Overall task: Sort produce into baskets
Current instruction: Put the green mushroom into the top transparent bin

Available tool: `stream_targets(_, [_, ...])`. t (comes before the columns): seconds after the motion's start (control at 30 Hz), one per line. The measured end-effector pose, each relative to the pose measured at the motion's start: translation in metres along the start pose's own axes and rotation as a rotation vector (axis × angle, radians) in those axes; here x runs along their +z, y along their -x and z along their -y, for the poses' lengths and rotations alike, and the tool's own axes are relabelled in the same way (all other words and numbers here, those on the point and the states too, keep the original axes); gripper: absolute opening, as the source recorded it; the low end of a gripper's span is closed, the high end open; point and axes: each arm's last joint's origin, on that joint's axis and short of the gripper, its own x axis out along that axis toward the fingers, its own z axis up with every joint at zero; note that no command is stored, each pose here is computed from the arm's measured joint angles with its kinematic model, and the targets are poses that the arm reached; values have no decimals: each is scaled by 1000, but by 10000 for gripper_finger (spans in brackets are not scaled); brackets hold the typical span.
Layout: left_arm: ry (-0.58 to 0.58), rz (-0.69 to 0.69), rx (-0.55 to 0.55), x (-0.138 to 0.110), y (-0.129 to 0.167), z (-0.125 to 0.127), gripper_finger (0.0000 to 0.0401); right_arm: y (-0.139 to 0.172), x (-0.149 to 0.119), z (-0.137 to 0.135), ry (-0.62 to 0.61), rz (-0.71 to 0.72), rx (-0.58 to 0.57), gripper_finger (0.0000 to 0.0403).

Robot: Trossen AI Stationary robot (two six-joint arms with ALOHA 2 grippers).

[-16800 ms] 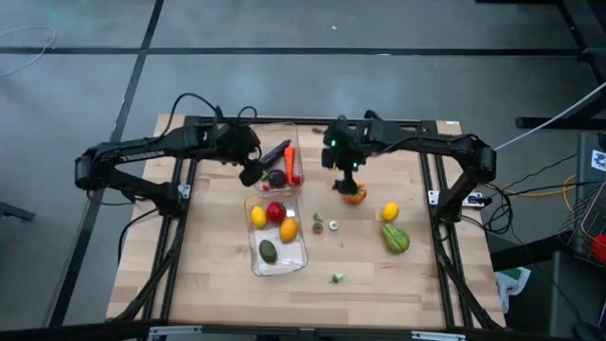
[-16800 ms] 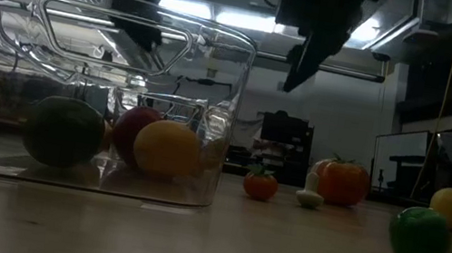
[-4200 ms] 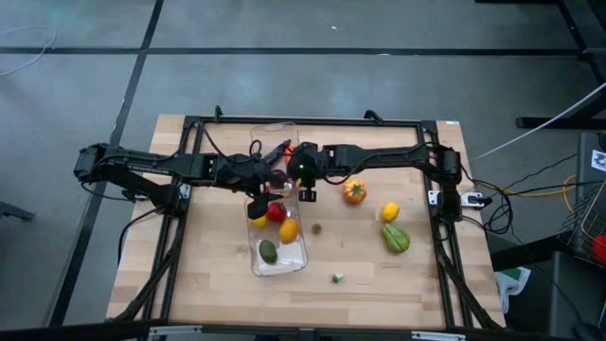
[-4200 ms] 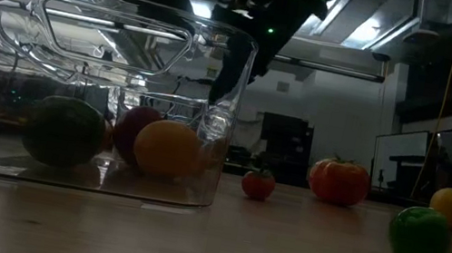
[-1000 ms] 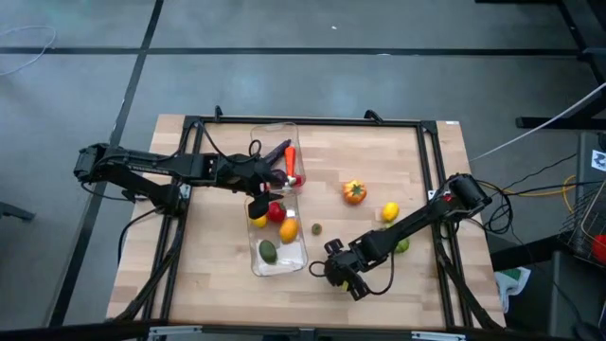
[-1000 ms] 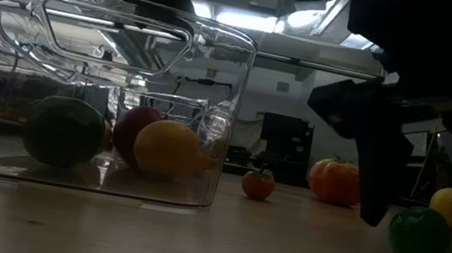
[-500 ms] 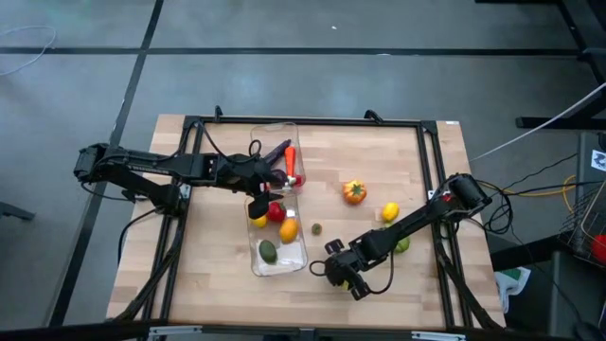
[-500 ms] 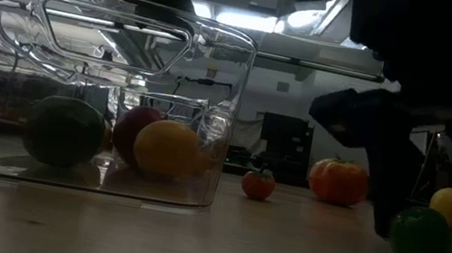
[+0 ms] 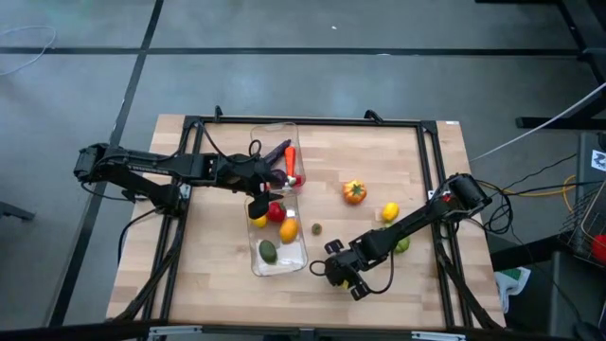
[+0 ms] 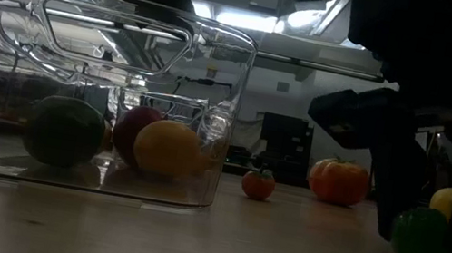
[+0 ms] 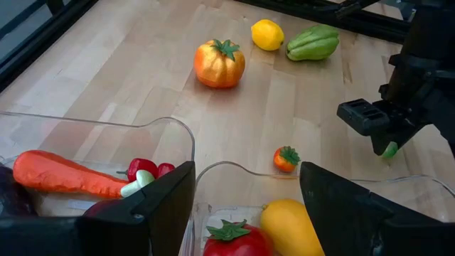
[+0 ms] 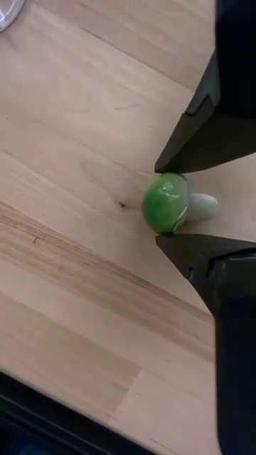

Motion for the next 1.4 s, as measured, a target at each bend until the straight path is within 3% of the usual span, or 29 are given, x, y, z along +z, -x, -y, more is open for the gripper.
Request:
stream_targets(0.37, [-1, 0, 0, 0, 0, 0, 250, 13, 11, 4, 5, -21, -14, 142])
stream_targets(0.6, [-5, 1, 0, 0, 0, 0, 250, 43, 37, 27, 99, -41, -177, 142])
stream_targets(0.9, [-9, 18, -4, 2, 1, 0, 250, 105, 76, 79, 196, -10, -530, 142])
stream_targets(1.07, [-53, 19, -3, 2, 1, 0, 250, 131, 81, 118, 162, 13, -684, 142])
stream_targets(1.27, [-56, 18, -2, 2, 1, 0, 250, 147, 63, 169, 74, -13, -756, 142])
stream_targets(1.4, [-56, 18, -2, 2, 1, 0, 250, 157, 49, 196, 11, -13, -746, 142])
